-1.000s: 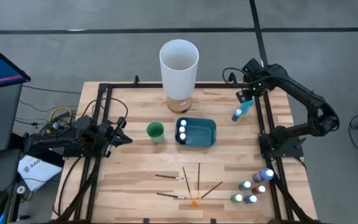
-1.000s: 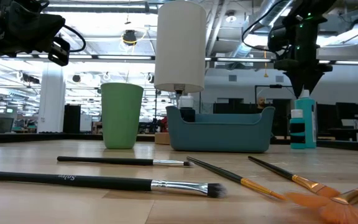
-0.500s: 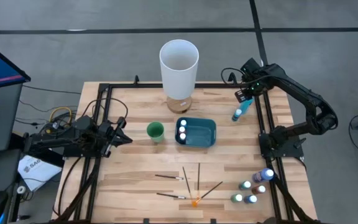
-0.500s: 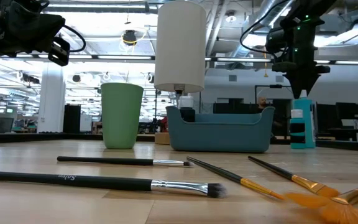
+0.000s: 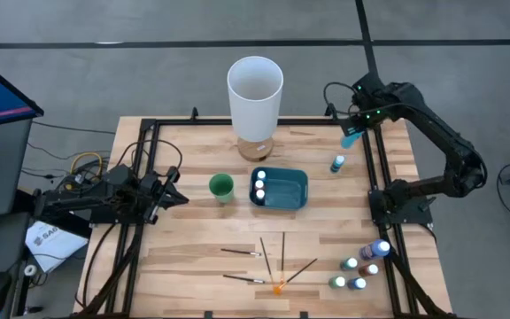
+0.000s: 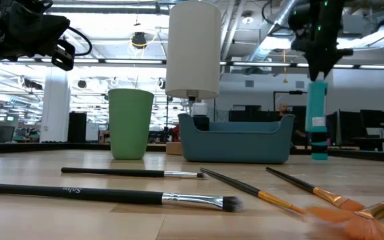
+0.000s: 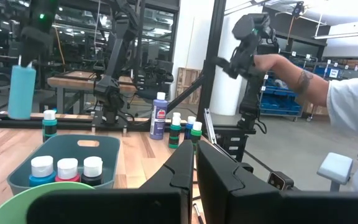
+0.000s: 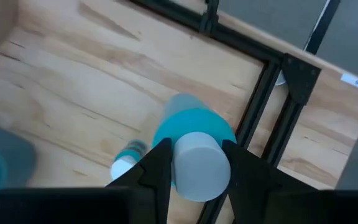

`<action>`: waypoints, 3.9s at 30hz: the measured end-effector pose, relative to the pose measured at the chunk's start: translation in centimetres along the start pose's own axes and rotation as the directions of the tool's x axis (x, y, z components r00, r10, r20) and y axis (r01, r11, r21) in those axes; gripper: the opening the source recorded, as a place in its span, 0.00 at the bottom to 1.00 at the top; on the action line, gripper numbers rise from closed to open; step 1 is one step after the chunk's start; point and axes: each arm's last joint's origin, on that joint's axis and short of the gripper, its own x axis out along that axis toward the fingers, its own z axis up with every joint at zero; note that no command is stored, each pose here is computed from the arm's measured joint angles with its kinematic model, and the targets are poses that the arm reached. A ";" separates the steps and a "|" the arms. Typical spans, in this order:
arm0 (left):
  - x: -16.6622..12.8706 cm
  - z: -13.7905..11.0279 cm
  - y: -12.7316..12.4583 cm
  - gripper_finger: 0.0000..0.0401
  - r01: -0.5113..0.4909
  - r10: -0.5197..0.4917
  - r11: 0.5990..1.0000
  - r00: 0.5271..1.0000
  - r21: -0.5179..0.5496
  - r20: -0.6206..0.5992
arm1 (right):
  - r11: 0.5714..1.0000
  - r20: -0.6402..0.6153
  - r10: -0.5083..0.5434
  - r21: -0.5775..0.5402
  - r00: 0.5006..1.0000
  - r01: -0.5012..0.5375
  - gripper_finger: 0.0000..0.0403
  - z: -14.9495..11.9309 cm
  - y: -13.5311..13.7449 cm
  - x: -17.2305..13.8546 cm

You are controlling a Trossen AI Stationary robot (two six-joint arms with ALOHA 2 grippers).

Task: Pick & Place Paint Supplies
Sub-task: Put the large blue paint bottle into the green bin

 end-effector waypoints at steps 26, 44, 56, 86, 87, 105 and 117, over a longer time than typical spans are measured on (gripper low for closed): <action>0.0 0.0 0.0 0.02 0.000 0.000 1.000 1.000 0.000 0.000 | 0.942 0.151 0.290 -0.217 0.945 -0.254 0.27 -2.5 8.6 -7.9; 0.0 0.0 0.0 0.02 0.000 0.000 1.000 1.000 0.000 0.000 | 0.840 0.057 0.368 -0.448 0.928 -0.305 0.27 -1.8 19.1 -5.2; 0.0 0.0 0.0 0.02 0.000 0.000 1.000 1.000 0.000 0.000 | 0.795 -0.098 0.246 -0.549 0.964 -0.259 0.30 -0.5 24.4 -3.0; 0.0 0.0 0.0 0.02 0.000 0.000 1.000 1.000 0.000 0.000 | 0.731 -0.151 0.245 -0.621 0.958 -0.285 0.30 0.2 27.7 2.0; 0.0 0.0 0.0 0.02 0.000 0.000 1.000 1.000 0.000 0.000 | 0.730 -0.150 0.246 -0.622 0.957 -0.285 0.29 0.2 27.7 2.0; 0.0 0.0 0.0 0.02 0.000 0.000 1.000 1.000 0.000 0.000 | 0.729 -0.180 0.246 -0.613 0.952 -0.305 0.30 0.2 27.4 4.5; 0.0 0.0 0.0 0.02 0.000 0.000 1.000 1.000 0.000 0.000 | 0.731 -0.163 0.268 -0.607 0.950 -0.311 0.33 0.6 27.4 5.0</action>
